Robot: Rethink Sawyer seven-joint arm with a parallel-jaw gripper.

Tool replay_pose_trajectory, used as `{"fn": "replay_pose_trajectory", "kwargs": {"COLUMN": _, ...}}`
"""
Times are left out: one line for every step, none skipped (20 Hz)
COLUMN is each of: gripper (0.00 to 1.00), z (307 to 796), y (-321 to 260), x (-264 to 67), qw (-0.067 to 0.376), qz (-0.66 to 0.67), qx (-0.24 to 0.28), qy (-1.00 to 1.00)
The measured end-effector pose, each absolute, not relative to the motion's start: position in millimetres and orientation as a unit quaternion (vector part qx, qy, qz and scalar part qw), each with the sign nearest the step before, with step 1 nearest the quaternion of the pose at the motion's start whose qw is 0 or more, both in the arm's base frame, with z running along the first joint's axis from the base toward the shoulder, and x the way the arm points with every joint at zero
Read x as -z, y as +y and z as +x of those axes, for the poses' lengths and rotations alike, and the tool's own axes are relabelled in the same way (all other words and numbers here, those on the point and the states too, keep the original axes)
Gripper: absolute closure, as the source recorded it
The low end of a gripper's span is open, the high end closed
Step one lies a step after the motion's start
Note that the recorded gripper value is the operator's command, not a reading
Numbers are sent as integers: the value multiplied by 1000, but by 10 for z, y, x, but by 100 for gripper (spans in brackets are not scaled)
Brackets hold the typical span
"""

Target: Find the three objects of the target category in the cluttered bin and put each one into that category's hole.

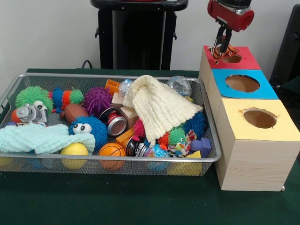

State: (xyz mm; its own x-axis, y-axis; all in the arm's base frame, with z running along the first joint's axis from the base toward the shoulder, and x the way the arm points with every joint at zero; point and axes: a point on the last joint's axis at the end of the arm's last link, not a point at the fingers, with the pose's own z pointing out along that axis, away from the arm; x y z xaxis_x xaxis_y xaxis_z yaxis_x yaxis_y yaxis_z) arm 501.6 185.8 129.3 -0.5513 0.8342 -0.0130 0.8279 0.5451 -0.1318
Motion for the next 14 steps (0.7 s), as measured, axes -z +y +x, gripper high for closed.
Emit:
{"fn": "replay_pose_trajectory", "kwargs": {"gripper": 100, "z": 5012, "y": 1872, "x": -1288, "qw": 27, "qz": -473, "qx": -60, "qy": -879}}
{"fn": "replay_pose_trajectory", "kwargs": {"gripper": 100, "z": 5005, "y": 1895, "x": -1282, "qw": 28, "qz": -473, "qx": -59, "qy": -878}}
{"fn": "replay_pose_trajectory", "kwargs": {"gripper": 100, "z": 4979, "y": 1981, "x": -1259, "qw": 34, "qz": -473, "qx": -54, "qy": -879}}
{"fn": "replay_pose_trajectory", "kwargs": {"gripper": 100, "z": 4965, "y": 2020, "x": -1248, "qw": 36, "qz": -473, "qx": -52, "qy": -879}}
{"fn": "replay_pose_trajectory", "kwargs": {"gripper": 100, "z": 4954, "y": 2050, "x": -1238, "qw": 38, "qz": -473, "qx": -50, "qy": -879}}
{"fn": "replay_pose_trajectory", "kwargs": {"gripper": 100, "z": 4943, "y": 2080, "x": -1227, "qw": 40, "qz": -474, "qx": -48, "qy": -878}}
{"fn": "replay_pose_trajectory", "kwargs": {"gripper": 100, "z": 4929, "y": 2126, "x": -1206, "qw": 43, "qz": -475, "qx": -45, "qy": -878}}
{"fn": "replay_pose_trajectory", "kwargs": {"gripper": 100, "z": 4915, "y": 2169, "x": -1180, "qw": 45, "qz": -477, "qx": -41, "qy": -877}}
{"fn": "replay_pose_trajectory", "kwargs": {"gripper": 100, "z": 4895, "y": 2228, "x": -1136, "qw": 46, "qz": -481, "qx": -35, "qy": -875}}
{"fn": "replay_pose_trajectory", "kwargs": {"gripper": 100, "z": 4879, "y": 2278, "x": -1097, "qw": 46, "qz": -483, "qx": -30, "qy": -874}}
{"fn": "replay_pose_trajectory", "kwargs": {"gripper": 100, "z": 4874, "y": 2306, "x": -1071, "qw": 43, "qz": -486, "qx": -27, "qy": -873}}
{"fn": "replay_pose_trajectory", "kwargs": {"gripper": 100, "z": 4873, "y": 2315, "x": -1062, "qw": 41, "qz": -487, "qx": -25, "qy": -872}}
{"fn": "replay_pose_trajectory", "kwargs": {"gripper": 100, "z": 4875, "y": 2325, "x": -1050, "qw": 37, "qz": -490, "qx": -22, "qy": -871}}
{"fn": "replay_pose_trajectory", "kwargs": {"gripper": 100, "z": 4872, "y": 2326, "x": -1038, "qw": 28, "qz": -498, "qx": -16, "qy": -867}}
